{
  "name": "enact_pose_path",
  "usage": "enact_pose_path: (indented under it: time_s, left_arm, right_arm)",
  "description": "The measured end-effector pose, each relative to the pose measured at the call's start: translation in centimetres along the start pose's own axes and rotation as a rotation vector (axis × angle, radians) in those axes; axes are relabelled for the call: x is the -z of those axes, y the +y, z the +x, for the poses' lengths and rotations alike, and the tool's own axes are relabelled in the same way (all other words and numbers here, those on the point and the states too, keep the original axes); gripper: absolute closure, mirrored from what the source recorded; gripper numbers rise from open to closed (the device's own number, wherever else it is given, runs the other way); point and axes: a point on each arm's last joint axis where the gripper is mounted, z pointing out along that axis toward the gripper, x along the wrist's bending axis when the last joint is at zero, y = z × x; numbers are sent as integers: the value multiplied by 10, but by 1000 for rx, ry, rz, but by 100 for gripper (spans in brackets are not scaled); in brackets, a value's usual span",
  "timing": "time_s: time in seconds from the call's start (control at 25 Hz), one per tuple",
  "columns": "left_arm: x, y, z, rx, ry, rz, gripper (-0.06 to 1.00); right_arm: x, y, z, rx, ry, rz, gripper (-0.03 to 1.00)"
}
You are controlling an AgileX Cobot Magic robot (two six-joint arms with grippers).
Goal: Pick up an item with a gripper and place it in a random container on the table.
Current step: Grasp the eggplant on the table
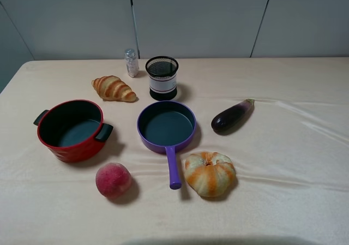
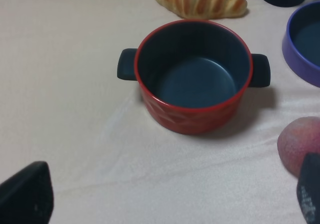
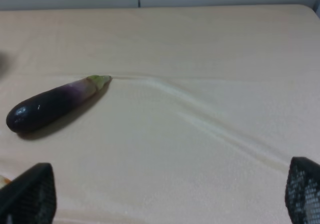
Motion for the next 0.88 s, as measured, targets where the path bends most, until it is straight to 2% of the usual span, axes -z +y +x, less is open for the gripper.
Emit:
enact_pose_path:
  time_s: [0.76,0.88]
  left_arm:
    - [0,0,0,0,0,0,-4]
    - [0,0,0,0,0,0,-4]
  right_arm:
    - [0,0,1,-8,13,1,27]
    - [-6,3,3,-17,29,45,27]
